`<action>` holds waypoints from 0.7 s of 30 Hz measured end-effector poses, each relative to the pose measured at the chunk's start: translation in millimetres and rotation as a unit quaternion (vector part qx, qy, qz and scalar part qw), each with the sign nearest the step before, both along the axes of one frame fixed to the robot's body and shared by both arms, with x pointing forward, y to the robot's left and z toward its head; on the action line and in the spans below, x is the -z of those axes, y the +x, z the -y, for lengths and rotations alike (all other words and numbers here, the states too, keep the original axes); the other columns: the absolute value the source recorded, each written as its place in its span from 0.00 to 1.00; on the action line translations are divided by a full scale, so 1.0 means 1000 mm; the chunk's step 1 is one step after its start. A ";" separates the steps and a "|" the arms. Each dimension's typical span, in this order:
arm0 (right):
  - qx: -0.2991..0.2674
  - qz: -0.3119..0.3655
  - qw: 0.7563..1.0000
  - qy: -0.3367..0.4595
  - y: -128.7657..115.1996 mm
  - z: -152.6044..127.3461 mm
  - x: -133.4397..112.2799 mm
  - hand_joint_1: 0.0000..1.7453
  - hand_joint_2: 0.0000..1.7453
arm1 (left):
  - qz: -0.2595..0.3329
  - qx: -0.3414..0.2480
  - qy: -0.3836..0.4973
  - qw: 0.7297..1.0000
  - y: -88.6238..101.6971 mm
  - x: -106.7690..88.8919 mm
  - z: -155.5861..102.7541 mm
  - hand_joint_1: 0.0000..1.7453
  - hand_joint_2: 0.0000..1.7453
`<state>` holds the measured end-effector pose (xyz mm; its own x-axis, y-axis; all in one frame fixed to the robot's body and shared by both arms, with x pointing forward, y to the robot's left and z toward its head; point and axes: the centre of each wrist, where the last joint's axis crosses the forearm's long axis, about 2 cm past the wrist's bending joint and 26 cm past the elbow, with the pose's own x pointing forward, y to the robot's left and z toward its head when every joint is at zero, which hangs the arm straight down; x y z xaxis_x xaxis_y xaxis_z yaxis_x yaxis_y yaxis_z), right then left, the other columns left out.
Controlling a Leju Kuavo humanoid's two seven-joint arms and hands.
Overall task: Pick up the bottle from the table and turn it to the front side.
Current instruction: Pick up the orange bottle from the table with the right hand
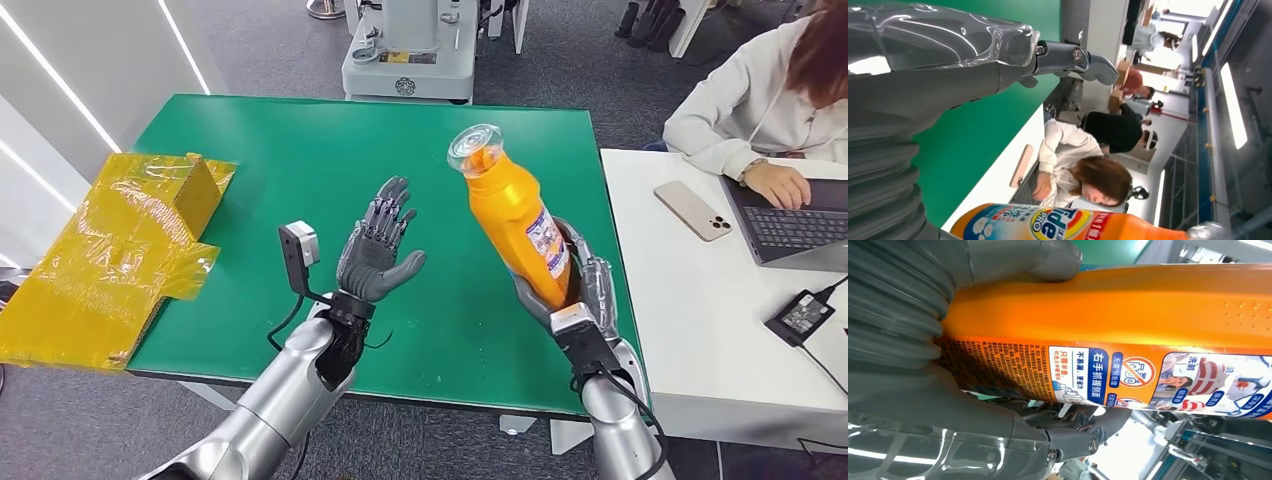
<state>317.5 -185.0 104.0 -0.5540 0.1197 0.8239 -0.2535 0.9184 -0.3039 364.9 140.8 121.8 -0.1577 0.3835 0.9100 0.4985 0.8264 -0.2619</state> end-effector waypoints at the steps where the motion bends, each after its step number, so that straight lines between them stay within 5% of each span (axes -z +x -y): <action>1: -0.006 0.002 1.000 0.003 0.001 -0.004 -0.003 1.00 1.00 | 0.000 0.002 -0.001 1.000 0.003 -0.003 0.001 0.00 1.00; 12: -0.063 0.000 0.998 0.006 0.005 -0.040 -0.011 1.00 1.00 | -0.007 0.031 -0.013 0.999 0.020 -0.022 0.012 0.00 1.00; 21: -0.062 -0.013 0.998 -0.014 0.013 -0.042 -0.008 1.00 1.00 | -0.006 0.037 -0.005 0.999 0.021 -0.025 0.015 0.00 1.00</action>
